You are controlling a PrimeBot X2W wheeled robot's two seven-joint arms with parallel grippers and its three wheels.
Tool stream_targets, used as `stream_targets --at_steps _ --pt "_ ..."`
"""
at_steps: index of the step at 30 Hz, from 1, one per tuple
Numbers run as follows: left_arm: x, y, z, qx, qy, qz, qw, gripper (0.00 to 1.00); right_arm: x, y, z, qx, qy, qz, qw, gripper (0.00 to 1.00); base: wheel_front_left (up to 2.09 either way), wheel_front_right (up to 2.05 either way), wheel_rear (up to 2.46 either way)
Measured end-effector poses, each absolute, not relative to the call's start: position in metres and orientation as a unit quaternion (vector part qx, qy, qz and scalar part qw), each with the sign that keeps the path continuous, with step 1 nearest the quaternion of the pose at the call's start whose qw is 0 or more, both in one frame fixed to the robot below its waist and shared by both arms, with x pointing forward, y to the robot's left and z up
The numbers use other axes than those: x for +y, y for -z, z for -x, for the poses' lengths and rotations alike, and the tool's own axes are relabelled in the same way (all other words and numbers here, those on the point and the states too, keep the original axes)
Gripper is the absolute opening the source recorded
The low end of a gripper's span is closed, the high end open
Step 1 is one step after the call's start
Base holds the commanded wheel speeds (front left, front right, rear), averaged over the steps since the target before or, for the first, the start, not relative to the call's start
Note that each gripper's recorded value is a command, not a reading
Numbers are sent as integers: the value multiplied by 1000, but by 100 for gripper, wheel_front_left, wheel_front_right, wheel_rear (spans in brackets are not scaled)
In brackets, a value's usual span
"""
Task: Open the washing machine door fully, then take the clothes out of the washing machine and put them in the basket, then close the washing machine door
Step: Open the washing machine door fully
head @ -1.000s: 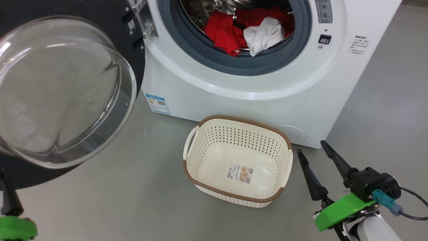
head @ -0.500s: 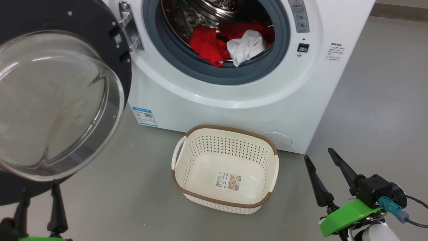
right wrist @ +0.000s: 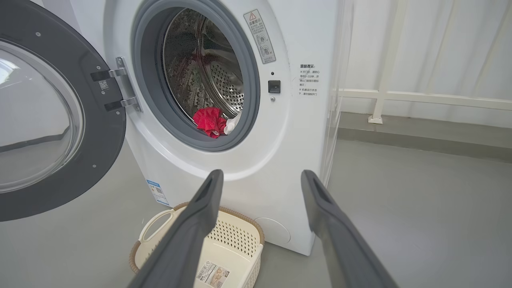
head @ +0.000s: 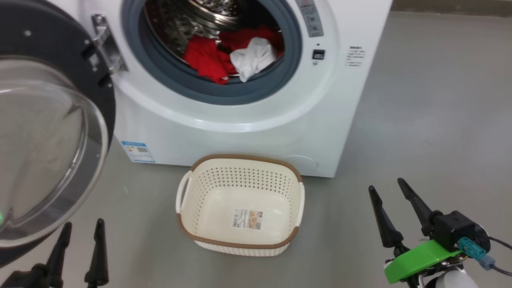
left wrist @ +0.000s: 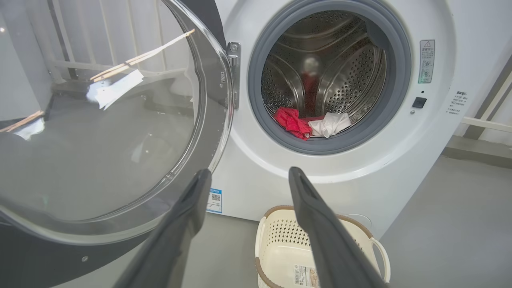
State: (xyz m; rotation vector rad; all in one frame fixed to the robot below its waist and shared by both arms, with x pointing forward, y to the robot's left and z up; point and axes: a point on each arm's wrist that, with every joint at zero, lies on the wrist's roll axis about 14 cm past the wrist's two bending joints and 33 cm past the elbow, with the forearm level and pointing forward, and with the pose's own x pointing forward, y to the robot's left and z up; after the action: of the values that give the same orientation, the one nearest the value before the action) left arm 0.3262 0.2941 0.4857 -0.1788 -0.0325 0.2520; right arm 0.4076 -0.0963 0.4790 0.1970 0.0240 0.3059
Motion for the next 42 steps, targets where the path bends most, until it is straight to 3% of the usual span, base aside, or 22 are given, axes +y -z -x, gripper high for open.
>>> stream_targets --at_steps 21,42 --pt "230 -484 -368 -9 -19 98 995 100 -178 -475 -380 9 -32 -96 995 100 0 0 0" --pt "209 -483 -373 -4 15 98 995 100 -201 -473 -364 10 5 -98 995 100 0 0 0"
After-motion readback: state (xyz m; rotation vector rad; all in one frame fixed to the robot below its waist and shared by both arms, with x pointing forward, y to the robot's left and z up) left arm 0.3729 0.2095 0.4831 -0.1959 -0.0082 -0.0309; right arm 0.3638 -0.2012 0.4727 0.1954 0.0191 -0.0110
